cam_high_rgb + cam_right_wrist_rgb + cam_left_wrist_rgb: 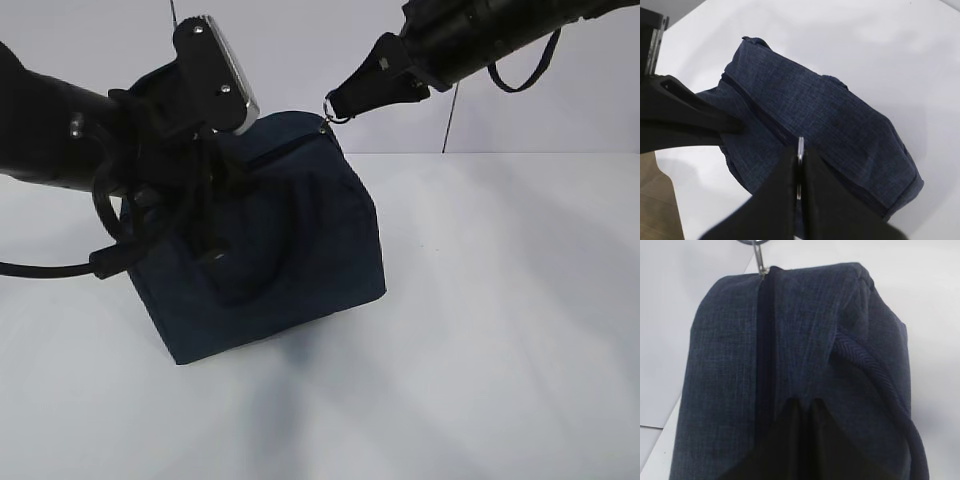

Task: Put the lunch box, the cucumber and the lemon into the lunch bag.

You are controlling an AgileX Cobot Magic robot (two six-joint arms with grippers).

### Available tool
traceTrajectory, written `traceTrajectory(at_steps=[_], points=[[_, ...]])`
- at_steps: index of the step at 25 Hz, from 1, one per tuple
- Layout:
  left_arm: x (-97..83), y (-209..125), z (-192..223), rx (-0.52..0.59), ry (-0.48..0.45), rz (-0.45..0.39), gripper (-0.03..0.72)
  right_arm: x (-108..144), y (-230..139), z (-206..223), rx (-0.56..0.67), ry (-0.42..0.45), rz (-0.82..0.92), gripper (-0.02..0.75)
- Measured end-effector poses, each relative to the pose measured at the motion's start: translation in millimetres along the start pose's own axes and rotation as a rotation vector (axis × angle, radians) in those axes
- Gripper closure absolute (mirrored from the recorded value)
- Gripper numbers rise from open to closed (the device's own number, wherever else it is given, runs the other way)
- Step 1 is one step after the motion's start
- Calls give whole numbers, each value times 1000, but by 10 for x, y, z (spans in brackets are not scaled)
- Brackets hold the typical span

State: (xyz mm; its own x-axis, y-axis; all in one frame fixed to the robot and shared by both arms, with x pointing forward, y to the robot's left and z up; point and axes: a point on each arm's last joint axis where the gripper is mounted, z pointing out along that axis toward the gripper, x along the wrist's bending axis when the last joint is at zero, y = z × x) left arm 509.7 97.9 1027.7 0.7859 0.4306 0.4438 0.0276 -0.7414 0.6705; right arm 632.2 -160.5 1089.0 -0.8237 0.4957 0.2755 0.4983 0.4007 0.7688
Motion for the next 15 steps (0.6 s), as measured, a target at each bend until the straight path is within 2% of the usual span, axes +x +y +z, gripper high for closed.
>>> traceTrajectory(at_steps=[10, 15], points=[[-5, 12, -1, -3, -1, 3, 688, -14, 11, -71, 109, -55, -127, 730], [-8, 10, -1, -1, -4, 7, 688, 4, -13, -80, 147, -36, -172, 730]])
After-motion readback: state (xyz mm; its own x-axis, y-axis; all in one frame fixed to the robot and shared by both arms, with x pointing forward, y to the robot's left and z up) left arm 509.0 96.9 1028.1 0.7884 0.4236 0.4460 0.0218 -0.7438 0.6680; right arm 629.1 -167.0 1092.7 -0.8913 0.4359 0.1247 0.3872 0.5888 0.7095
